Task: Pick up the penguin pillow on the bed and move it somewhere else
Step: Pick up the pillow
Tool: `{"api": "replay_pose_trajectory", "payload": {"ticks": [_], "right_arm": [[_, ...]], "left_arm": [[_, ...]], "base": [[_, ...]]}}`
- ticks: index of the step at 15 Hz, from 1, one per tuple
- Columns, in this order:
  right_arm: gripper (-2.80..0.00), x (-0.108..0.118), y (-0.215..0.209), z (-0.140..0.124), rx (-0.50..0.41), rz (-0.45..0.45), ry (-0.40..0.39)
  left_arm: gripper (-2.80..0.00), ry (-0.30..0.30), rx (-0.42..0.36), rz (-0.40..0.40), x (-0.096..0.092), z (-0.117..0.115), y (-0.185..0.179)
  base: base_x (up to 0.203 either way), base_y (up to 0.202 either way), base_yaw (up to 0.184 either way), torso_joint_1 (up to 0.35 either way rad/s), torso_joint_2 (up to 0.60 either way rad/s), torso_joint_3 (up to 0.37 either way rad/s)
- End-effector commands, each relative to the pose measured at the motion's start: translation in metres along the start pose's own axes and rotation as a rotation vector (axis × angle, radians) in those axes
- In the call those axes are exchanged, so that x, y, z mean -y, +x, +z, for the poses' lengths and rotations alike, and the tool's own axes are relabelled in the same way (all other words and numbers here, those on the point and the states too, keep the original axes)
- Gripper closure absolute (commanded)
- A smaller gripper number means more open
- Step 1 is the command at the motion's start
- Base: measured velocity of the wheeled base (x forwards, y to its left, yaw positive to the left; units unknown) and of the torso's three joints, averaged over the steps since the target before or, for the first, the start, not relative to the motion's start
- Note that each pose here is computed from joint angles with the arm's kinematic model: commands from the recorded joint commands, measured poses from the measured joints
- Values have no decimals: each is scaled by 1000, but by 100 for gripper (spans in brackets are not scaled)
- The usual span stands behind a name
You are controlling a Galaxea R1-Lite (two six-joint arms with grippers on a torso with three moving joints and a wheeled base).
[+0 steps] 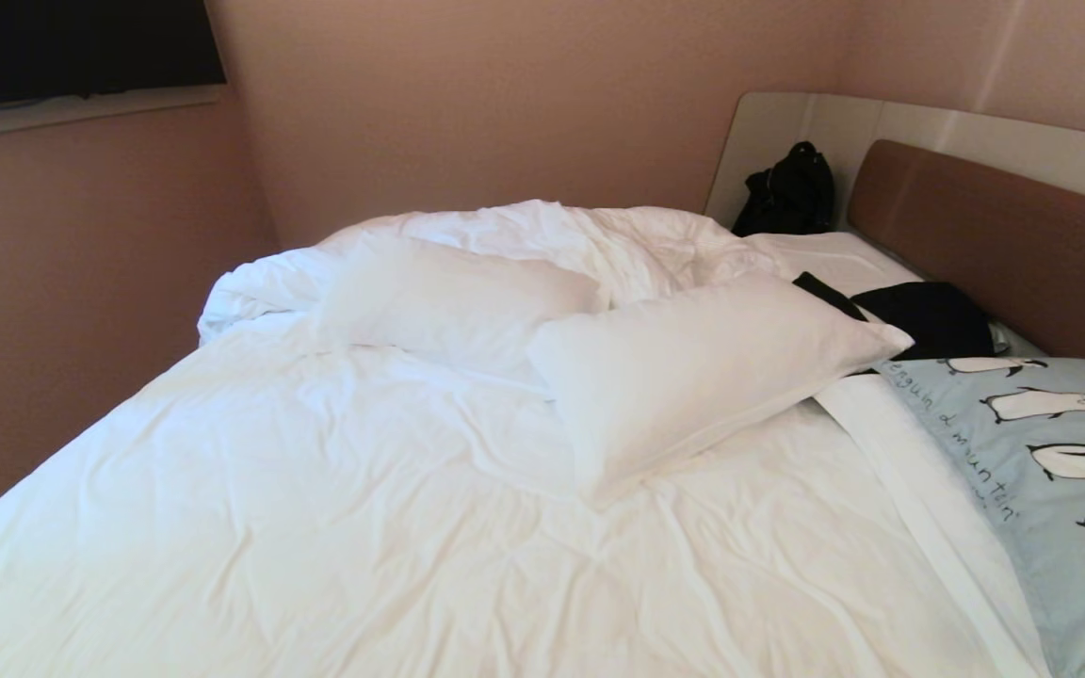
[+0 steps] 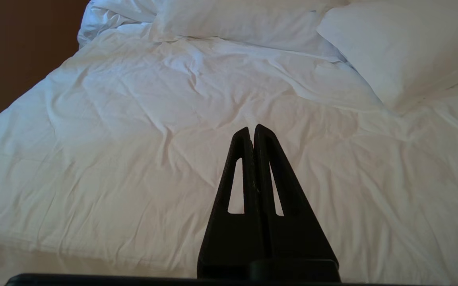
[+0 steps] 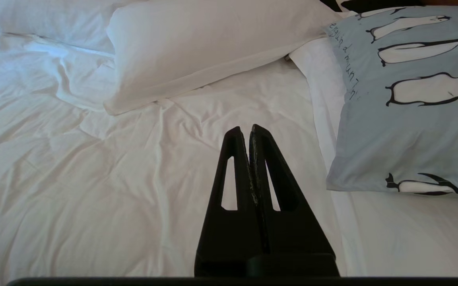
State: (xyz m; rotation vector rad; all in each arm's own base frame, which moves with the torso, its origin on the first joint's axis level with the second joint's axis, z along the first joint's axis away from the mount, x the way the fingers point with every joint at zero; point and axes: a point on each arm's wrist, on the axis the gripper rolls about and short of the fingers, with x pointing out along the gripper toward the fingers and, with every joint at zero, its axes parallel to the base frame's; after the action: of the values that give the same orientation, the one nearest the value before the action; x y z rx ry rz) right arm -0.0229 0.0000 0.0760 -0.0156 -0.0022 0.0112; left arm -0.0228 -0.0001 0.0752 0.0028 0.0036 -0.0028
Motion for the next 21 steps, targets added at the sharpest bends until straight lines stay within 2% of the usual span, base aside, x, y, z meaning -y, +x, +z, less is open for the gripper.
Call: {"api": "replay_pose_trajectory", "payload": {"ticks": [1, 21], "right_arm": [[0, 0, 0, 0, -1, 1, 0], [0, 0, 0, 0, 1, 3, -9]], "left_arm": [[0, 0, 0, 0, 0, 0, 0], [0, 0, 0, 0, 0, 0, 0]], "base": [[0, 0, 0, 0, 0, 0], [0, 0, 0, 0, 0, 0]]}}
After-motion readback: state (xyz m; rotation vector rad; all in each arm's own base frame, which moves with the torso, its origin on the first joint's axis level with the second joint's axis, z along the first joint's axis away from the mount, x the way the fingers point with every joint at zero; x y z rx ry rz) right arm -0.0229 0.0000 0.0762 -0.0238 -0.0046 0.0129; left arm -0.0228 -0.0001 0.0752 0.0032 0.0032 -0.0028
